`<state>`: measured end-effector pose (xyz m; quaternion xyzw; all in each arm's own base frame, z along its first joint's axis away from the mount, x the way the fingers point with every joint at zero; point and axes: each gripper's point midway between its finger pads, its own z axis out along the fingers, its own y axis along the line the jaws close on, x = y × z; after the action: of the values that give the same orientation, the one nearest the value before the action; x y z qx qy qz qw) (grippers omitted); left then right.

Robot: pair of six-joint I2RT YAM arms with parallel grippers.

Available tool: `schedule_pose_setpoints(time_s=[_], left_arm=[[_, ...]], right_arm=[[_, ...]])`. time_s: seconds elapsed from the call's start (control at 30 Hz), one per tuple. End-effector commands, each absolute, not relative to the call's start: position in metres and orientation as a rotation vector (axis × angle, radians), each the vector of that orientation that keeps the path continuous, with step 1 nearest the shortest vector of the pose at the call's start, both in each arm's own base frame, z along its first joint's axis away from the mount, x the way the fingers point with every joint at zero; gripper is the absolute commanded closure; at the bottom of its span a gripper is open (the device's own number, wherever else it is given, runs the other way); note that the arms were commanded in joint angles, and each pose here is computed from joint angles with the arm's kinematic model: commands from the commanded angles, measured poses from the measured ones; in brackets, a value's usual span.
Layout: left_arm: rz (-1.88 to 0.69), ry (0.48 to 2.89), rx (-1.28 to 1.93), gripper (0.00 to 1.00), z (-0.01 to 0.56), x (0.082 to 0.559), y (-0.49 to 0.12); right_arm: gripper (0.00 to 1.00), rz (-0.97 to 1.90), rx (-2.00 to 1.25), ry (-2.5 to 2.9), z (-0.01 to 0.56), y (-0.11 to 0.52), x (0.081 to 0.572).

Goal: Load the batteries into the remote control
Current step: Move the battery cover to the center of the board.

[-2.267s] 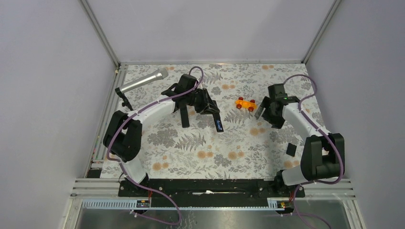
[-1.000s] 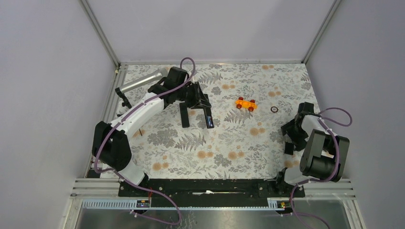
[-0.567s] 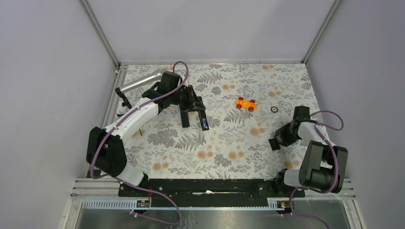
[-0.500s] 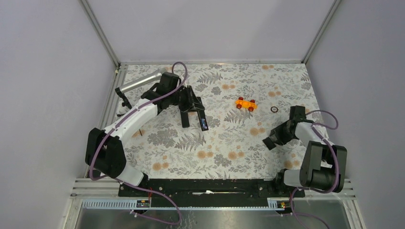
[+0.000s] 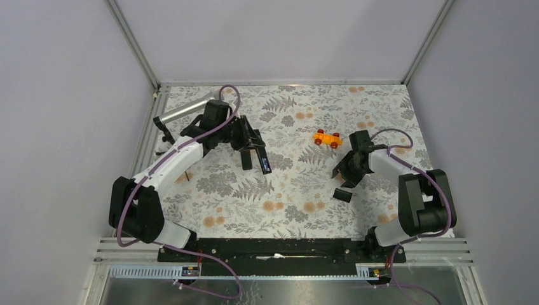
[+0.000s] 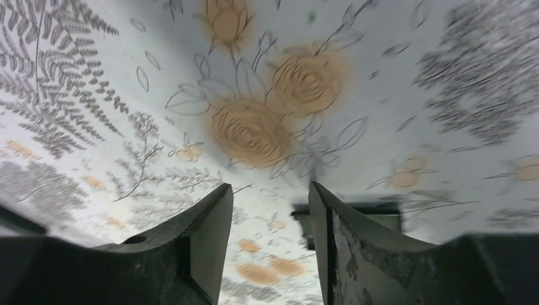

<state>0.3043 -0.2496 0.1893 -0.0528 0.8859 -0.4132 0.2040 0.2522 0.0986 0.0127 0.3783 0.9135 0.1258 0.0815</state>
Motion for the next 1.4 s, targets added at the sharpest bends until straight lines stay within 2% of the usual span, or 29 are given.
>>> schedule_pose_setpoints(time_s=[0.0, 0.1, 0.23, 0.37, 0.57, 0.67, 0.8, 0.93, 1.07, 1.13, 1.23, 1.37], left_arm=[[-1.160, 2.338, -0.096, 1.00, 0.220, 0.315, -0.244], [-1.134, 2.328, -0.116, 1.00, 0.220, 0.321, -0.238], [-1.118, 2.315, -0.154, 1.00, 0.221, 0.329, -0.230], [-1.117, 2.310, -0.161, 1.00, 0.223, 0.331, -0.225], [-1.108, 2.315, -0.167, 1.00, 0.221, 0.330, -0.220], [-1.116, 2.306, -0.173, 1.00, 0.221, 0.330, -0.220], [-1.142, 2.286, -0.149, 1.00, 0.226, 0.329, -0.222], [-1.152, 2.258, -0.090, 1.00, 0.236, 0.325, -0.223], [-1.132, 2.222, -0.046, 1.00, 0.248, 0.320, -0.220], [-1.117, 2.191, -0.018, 1.00, 0.259, 0.318, -0.218], [-1.078, 2.136, 0.031, 1.00, 0.281, 0.315, -0.213], [-1.050, 2.053, 0.125, 1.00, 0.314, 0.307, -0.209]], right_arm=[[0.43, 0.049, 0.780, 2.739, 0.033, 0.055, 0.258], [0.41, -0.001, 0.624, 2.707, 0.050, 0.049, 0.263], [0.30, -0.239, 0.849, 2.708, 0.043, 0.024, 0.234], [0.30, -0.185, 1.097, 2.685, 0.025, 0.023, 0.220], [0.43, -0.060, 1.337, 2.673, 0.017, 0.022, 0.207], [0.50, 0.032, 1.471, 2.654, 0.013, 0.036, 0.200], [0.63, 0.188, 1.726, 2.670, -0.001, 0.066, 0.182], [0.69, 0.295, 1.875, 2.655, -0.003, 0.098, 0.175], [0.71, 0.527, 1.817, 2.645, 0.012, 0.138, 0.201], [0.71, 0.602, 1.672, 2.679, 0.023, 0.153, 0.220], [0.71, 0.416, 1.397, 2.704, 0.036, 0.138, 0.243], [0.61, 0.245, 1.021, 2.655, 0.063, 0.112, 0.265]])
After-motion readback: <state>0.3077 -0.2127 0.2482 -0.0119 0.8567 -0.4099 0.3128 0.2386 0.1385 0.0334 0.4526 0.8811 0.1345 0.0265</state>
